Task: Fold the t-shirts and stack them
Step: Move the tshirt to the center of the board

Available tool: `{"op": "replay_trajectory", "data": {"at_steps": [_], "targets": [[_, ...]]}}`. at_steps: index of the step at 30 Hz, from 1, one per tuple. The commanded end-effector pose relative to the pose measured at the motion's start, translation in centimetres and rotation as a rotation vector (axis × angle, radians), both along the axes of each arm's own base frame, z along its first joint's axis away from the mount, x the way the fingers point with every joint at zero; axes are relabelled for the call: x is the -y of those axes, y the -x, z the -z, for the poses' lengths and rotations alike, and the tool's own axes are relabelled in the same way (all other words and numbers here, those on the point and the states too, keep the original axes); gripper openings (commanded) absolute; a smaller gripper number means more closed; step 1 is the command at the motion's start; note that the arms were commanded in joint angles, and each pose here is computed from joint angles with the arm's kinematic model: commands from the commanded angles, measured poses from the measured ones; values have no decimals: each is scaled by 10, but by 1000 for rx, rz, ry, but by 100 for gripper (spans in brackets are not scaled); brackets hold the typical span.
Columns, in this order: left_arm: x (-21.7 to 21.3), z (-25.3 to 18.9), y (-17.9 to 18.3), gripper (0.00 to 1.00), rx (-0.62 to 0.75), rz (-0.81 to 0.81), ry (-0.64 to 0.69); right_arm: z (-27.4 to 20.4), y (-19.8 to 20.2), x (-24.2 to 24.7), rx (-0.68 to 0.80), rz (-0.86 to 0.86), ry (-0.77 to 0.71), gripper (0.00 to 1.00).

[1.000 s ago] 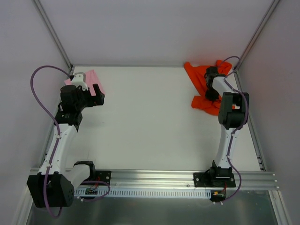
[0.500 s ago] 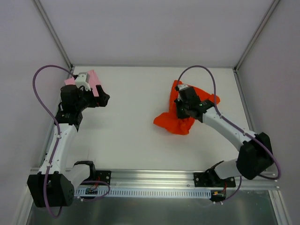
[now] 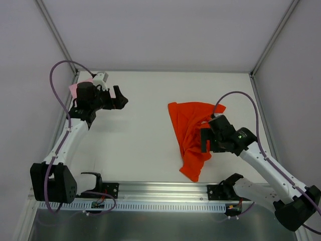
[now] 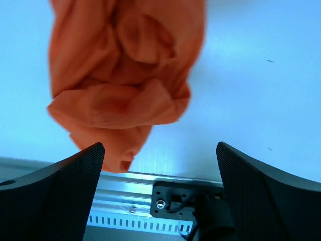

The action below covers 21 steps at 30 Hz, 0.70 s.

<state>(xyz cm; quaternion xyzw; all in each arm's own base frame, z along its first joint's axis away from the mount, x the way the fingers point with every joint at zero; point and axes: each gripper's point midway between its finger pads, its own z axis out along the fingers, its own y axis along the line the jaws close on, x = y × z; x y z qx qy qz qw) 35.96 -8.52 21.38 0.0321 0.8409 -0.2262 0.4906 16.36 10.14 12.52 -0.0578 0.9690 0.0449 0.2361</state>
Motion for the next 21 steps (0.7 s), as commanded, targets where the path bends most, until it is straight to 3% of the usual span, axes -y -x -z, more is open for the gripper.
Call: {"op": "replay_trajectory", "data": {"at_steps": [1, 4, 9, 15, 19, 21], "targets": [[32, -25, -20, 99, 56, 55, -11, -42, -21, 42, 135, 245, 134, 97], [66, -21, -39, 99, 26, 107, -12, -44, -48, 51, 111, 381, 94, 97], [117, -10, -77, 99, -33, 159, 44, -25, -98, 17, 170, 254, -2, 99], [175, 37, -92, 99, -143, 210, 18, 14, -120, -11, 91, 232, -58, 96], [207, 80, -102, 97, -265, 172, -15, 28, -125, -2, 72, 298, -5, 96], [224, 77, -108, 96, -251, 160, -45, 34, -125, -1, 58, 317, 4, 96]]}}
